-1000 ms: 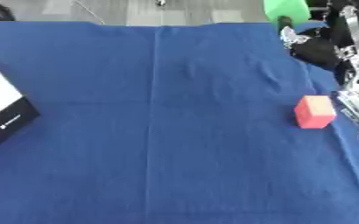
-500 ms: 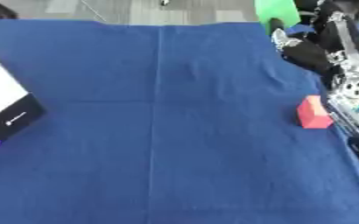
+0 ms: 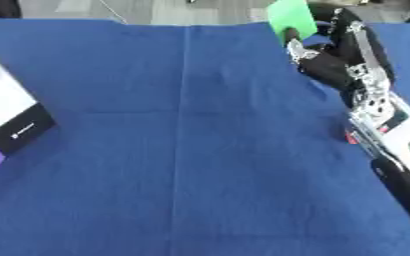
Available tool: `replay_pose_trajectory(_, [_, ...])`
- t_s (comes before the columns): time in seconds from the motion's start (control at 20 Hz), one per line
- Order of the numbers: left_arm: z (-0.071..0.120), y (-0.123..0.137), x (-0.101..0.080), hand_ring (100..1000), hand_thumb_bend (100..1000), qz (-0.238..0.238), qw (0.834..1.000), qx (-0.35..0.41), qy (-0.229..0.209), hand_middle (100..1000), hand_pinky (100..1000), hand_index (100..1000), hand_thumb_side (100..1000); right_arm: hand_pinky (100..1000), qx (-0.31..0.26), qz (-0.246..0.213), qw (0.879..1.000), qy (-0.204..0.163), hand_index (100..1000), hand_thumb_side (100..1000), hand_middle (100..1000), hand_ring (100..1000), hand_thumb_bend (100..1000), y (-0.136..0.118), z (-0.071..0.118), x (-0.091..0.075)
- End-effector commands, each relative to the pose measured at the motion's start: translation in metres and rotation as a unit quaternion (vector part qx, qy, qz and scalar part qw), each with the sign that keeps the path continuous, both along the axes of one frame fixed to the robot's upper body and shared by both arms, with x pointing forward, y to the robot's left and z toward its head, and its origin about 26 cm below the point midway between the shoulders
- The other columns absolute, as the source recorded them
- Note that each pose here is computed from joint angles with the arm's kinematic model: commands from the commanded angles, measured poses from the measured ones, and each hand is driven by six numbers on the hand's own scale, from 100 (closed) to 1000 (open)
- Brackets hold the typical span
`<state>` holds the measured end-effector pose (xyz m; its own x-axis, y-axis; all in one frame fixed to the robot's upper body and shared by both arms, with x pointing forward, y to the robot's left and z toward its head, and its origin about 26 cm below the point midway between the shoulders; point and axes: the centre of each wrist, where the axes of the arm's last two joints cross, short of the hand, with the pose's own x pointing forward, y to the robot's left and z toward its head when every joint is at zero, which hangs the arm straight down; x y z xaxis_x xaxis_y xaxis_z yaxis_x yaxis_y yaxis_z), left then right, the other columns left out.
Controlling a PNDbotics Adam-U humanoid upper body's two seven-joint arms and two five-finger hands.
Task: Pick up the objects with one hand, pass them to the other hand, and then place them into the box on the other side of the table.
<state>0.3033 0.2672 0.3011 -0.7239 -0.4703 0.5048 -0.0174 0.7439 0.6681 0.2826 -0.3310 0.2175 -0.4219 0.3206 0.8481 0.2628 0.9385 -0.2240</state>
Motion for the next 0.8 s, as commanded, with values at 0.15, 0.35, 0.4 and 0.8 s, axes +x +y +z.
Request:
replay_pose_trajectory(0.15, [0.015,-0.009,-0.004,637,100,-0.053,0.998,0.034,-0.029,615,883,740,592,583,-0.011,0.016,1.000,-0.004,559,100,513,758,100,0.009,0.005,0.001])
replay_pose_trajectory(0.35, [0.023,-0.022,-0.004,637,100,-0.099,0.993,0.047,-0.041,616,879,740,580,582,-0.011,0.031,0.999,0.000,560,100,513,757,100,0.016,0.002,0.003])
replay_pose_trajectory(0.4, [0.026,-0.026,-0.004,638,100,-0.111,0.992,0.050,-0.044,616,878,740,575,581,-0.012,0.034,0.999,0.001,560,100,513,757,100,0.019,0.001,0.004])
replay_pose_trajectory(0.8, [0.037,-0.056,-0.006,640,100,-0.176,0.981,0.071,-0.042,623,877,744,579,580,-0.015,0.053,0.998,0.004,560,100,513,755,100,0.034,-0.005,0.006])
